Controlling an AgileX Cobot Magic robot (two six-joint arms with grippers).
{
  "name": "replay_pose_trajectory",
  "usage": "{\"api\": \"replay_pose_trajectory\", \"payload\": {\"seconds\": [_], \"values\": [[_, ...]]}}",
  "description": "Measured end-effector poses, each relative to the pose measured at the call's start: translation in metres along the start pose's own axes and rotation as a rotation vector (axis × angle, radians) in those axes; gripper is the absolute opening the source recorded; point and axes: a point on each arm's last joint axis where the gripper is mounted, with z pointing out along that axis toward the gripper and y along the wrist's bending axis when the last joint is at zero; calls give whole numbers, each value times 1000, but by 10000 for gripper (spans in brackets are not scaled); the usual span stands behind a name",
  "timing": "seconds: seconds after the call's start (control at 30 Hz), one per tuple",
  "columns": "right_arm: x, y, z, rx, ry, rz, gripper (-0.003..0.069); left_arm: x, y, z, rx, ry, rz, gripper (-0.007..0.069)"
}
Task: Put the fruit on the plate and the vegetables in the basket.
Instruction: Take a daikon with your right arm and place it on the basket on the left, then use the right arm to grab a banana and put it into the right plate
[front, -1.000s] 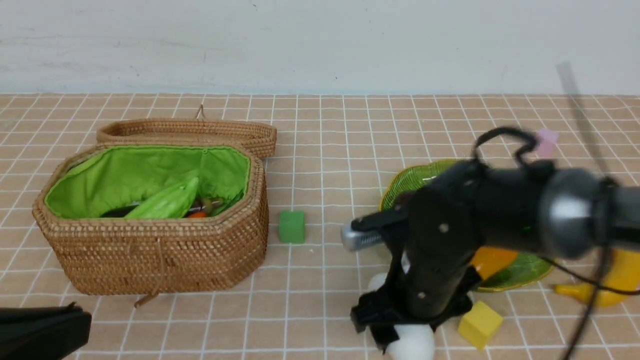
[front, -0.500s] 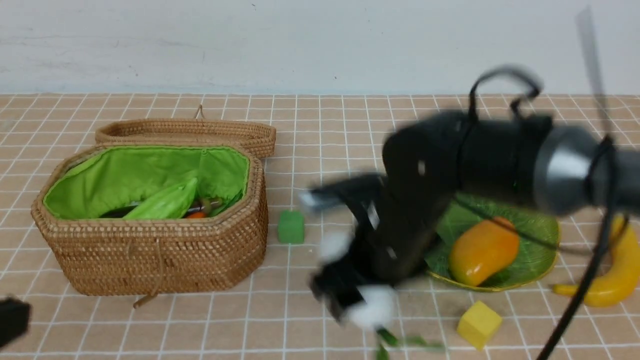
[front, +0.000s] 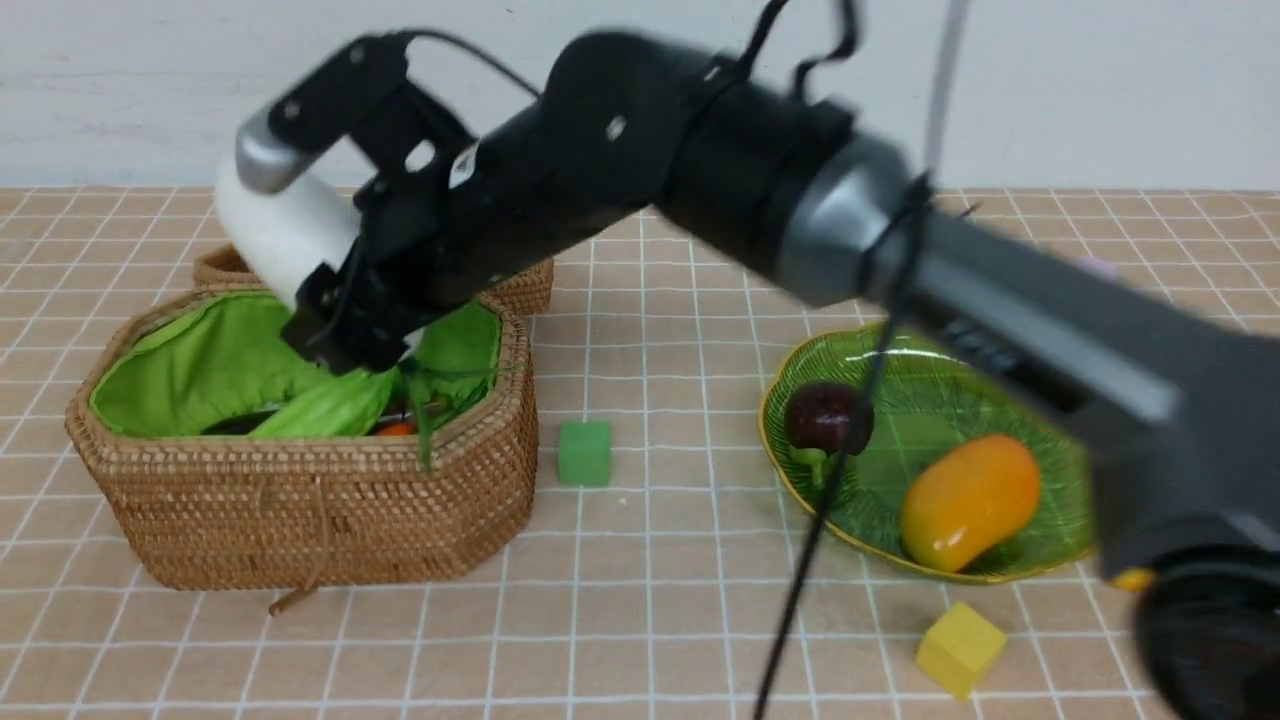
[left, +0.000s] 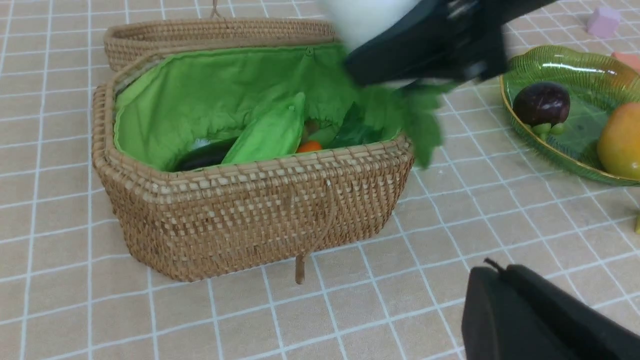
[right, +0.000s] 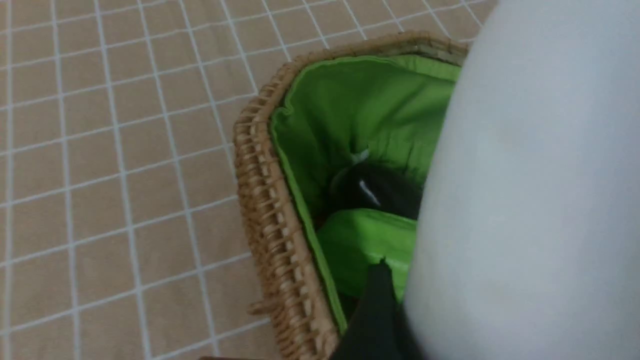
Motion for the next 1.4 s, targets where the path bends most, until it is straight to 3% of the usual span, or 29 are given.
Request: {"api": "replay_pose_trajectory", "payload": {"seconds": [0.1,0.2,0.27,0.4,0.47,0.5,0.53,0.63,0.67,0.7,0.73,0.8,0.83,0.9,0.93,1.0,1.03,1.07,1.1,1.2,1.4], "values": [[5,-4,7,26,27,-52,674,0,-1,0,12,3,-10,-13],[-2,-5,-4,42,45,-90,675,0,-3,0,28,0,-8,-13],[-19,-2,-40,57,105,-75,634,-2,-6,0,69,-19,18,-13],[-37,3,-111,133,269,22,491,-4,-17,-2,182,-55,87,-13],[-41,-2,-147,242,311,76,371,-4,-25,-3,271,-66,131,-13],[-42,-3,-150,256,319,85,345,-4,-26,-4,280,-68,134,-13],[-42,-11,-171,329,319,132,265,-4,-30,-5,334,-68,159,-13],[-26,-32,-211,490,339,319,71,-3,-42,-10,475,-84,225,-13],[-22,-34,-211,495,351,334,71,-3,-44,-10,483,-85,228,-13],[-1,-47,-234,561,377,473,15,-3,-49,-13,553,-100,255,-13],[12,-53,-245,596,393,542,6,-3,-51,-14,579,-107,265,-13],[51,-71,-273,697,443,732,8,-3,-54,-17,630,-122,290,-13],[56,-73,-276,710,450,752,10,-3,-55,-18,636,-127,294,-13],[120,-96,-307,859,541,1012,67,-3,-57,-19,661,-139,320,-13],[130,-96,-307,864,566,1036,74,-3,-57,-19,662,-140,323,-13],[196,-110,-318,938,651,1246,202,-2,-57,-19,667,-137,343,-13],[222,-115,-321,948,656,1313,255,-1,-57,-19,671,-131,347,-13],[226,-116,-320,952,652,1338,255,-1,-58,-19,671,-130,348,-13],[259,-121,-318,948,639,1420,337,0,-58,-20,676,-120,354,-13],[300,-129,-312,918,606,1509,446,1,-58,-20,681,-110,360,-13],[348,-147,-294,865,574,1575,489,2,-58,-20,687,-98,365,-13]]}}
